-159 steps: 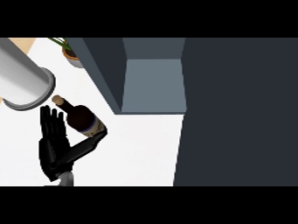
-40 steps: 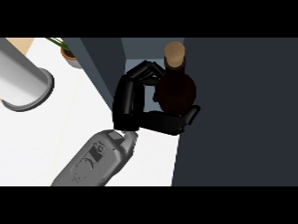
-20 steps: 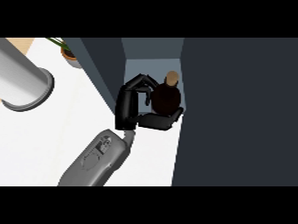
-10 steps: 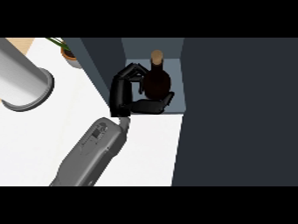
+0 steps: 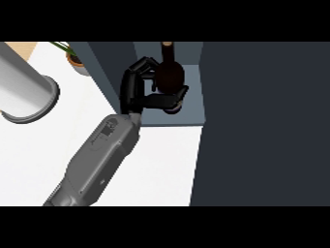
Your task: Pick up the wine, place it into the cabinet and close the cabinet
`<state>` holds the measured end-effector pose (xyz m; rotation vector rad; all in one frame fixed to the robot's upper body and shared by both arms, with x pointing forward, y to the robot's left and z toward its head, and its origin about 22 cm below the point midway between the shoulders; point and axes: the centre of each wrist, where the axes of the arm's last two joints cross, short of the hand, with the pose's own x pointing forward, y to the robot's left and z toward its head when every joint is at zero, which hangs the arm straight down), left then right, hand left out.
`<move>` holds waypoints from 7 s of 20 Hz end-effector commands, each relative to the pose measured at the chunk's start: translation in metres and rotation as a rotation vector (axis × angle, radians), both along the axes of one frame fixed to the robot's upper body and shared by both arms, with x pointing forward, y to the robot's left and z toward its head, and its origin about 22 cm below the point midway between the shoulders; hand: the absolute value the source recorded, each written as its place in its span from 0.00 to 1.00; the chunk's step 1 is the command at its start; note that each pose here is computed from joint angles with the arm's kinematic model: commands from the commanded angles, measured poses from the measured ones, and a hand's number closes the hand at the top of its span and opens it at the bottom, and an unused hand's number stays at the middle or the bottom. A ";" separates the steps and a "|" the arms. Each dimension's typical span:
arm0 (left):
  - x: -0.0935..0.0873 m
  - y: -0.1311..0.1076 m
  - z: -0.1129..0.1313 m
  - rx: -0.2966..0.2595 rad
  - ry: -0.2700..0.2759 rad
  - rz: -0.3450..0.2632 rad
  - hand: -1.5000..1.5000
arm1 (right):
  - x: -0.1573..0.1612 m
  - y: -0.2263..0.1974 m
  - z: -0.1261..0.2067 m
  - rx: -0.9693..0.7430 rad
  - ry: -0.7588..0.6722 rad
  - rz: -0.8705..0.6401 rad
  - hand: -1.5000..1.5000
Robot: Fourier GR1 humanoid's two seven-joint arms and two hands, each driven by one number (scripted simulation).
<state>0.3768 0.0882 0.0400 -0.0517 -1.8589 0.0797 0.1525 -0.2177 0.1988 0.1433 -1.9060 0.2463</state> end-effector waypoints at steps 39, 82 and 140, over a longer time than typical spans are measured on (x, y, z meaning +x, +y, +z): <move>0.058 0.014 0.001 -0.077 0.041 0.162 1.00 | -0.007 0.002 0.003 0.048 -0.011 0.094 0.00; 0.047 0.041 -0.031 0.070 -0.004 0.160 0.00 | 0.000 0.009 0.002 0.021 -0.029 0.125 0.00; -0.178 -0.018 -0.029 -0.147 -0.047 0.020 0.00 | -0.033 -0.011 0.017 0.000 -0.014 0.052 0.00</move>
